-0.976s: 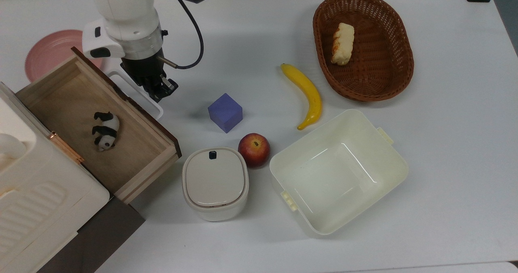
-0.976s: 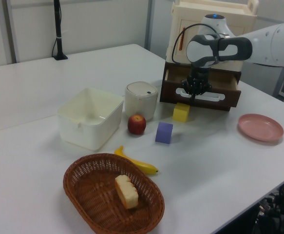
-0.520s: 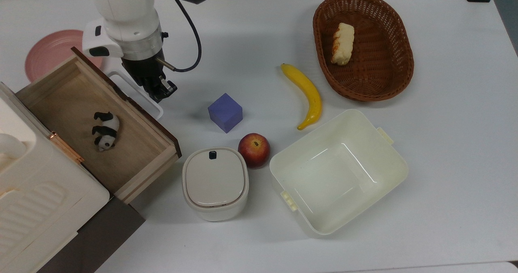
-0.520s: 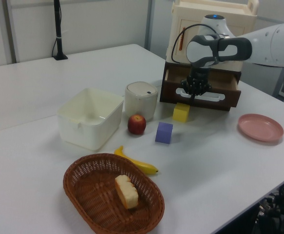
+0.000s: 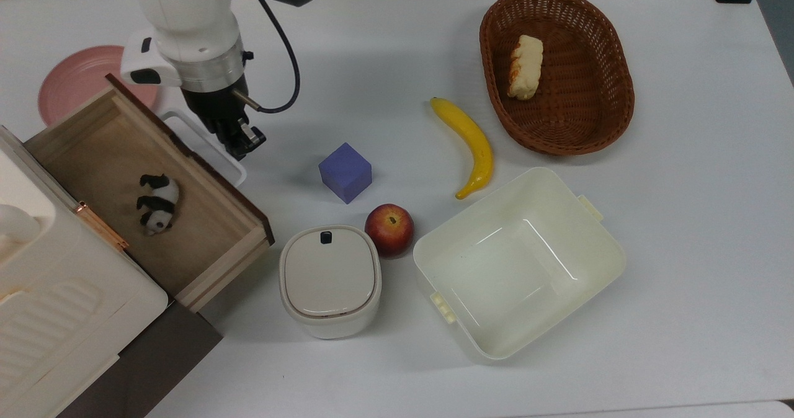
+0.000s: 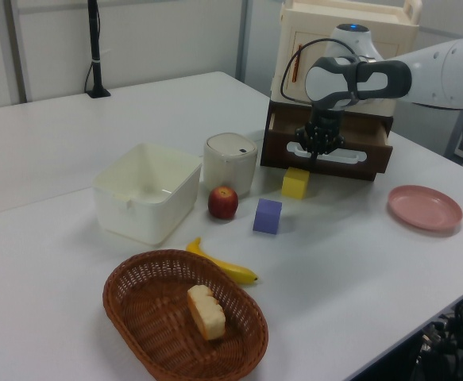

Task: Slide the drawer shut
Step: 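Move the gripper down against the drawer front panel, then push the drawer front into the dark cabinet with the gripper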

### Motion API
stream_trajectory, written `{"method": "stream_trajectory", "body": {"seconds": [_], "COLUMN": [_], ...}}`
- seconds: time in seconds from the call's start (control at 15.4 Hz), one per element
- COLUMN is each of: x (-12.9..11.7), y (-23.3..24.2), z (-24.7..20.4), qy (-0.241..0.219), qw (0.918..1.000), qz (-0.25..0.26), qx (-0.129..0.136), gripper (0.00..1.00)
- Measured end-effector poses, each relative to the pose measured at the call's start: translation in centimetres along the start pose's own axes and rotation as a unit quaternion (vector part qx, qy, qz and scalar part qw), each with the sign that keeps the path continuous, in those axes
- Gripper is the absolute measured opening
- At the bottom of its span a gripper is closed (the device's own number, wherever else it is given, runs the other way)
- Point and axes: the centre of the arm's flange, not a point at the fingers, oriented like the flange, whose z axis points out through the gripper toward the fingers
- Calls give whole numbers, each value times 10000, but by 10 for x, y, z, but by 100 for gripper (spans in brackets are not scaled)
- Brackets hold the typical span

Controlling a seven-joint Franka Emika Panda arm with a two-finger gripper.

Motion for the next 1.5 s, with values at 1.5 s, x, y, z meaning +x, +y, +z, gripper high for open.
{"method": "stream_trajectory", "body": {"seconds": [1.5], "x": [38], "y": [25], "z": [9], "qy": [339], "qw": [9990], "qz": [306], "qx": [9], "gripper": [1]}}
